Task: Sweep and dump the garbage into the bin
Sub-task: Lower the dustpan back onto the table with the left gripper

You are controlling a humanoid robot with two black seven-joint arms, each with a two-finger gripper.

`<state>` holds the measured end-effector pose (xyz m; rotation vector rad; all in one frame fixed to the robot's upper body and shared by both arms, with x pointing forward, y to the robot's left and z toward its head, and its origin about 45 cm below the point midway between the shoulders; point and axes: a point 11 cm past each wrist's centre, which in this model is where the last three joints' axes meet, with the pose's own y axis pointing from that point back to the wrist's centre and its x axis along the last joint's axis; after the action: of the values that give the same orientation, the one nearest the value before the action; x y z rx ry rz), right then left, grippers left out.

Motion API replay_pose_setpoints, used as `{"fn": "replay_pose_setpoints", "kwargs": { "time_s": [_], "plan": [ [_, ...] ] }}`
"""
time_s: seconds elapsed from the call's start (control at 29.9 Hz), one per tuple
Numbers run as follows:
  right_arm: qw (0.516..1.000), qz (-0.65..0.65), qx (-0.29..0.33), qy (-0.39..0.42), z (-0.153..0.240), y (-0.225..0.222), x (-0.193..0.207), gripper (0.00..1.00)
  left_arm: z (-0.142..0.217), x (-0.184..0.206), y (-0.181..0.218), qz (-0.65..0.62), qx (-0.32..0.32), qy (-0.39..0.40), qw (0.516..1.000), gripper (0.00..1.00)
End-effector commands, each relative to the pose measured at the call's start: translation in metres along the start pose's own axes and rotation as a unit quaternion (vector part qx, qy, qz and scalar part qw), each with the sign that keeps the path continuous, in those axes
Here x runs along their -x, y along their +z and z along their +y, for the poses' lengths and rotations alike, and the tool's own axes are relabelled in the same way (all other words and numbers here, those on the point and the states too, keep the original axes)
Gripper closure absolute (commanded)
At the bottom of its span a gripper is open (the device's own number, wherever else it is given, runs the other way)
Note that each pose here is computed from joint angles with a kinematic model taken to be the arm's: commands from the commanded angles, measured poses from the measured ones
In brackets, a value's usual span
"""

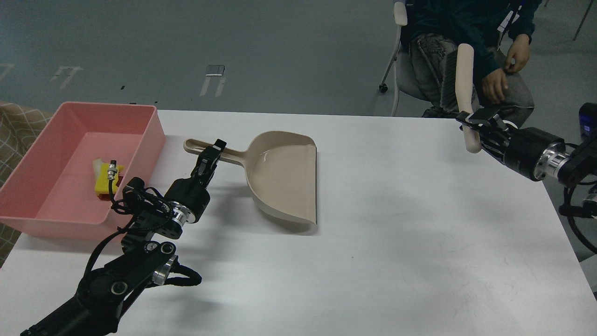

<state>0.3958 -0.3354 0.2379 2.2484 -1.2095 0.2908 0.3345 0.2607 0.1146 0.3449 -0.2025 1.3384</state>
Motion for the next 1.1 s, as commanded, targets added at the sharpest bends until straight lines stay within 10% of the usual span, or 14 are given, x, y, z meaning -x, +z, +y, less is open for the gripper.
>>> {"fn": "replay_pose_setpoints", "kwargs": {
  "time_s": [0.0, 0.43, 0.5, 0.7, 1.07],
  "plan": [
    [1.0, 0.001, -0.001, 0.0, 0.0, -0.001, -0.001, 1.0, 0.003, 0.006, -0.006, -0.009, -0.005, -0.004, 1.0, 1.0],
    [1.0, 0.001, 0.0, 0.0, 0.0, 0.0, 0.0, 1.0, 0.002, 0.019, -0.016, 0.003, -0.016, -0.006, 1.0, 0.95],
    [1.0, 0.001, 0.0, 0.0, 0.0, 0.0, 0.0, 1.0, 0.003, 0.019, -0.016, 0.003, -0.017, -0.006, 1.0, 0.87],
    [1.0, 0.0, -0.002, -0.002, 0.0, -0.001, 0.001, 1.0, 0.004, 0.02, -0.017, 0.012, -0.017, -0.005, 1.0, 0.11],
    [1.0, 0.003, -0.004, -0.017, 0.001, -0.002, 0.002, 1.0, 0.023, 0.031, -0.032, 0.024, -0.035, -0.028, 0.999, 0.02]
  ]
}}
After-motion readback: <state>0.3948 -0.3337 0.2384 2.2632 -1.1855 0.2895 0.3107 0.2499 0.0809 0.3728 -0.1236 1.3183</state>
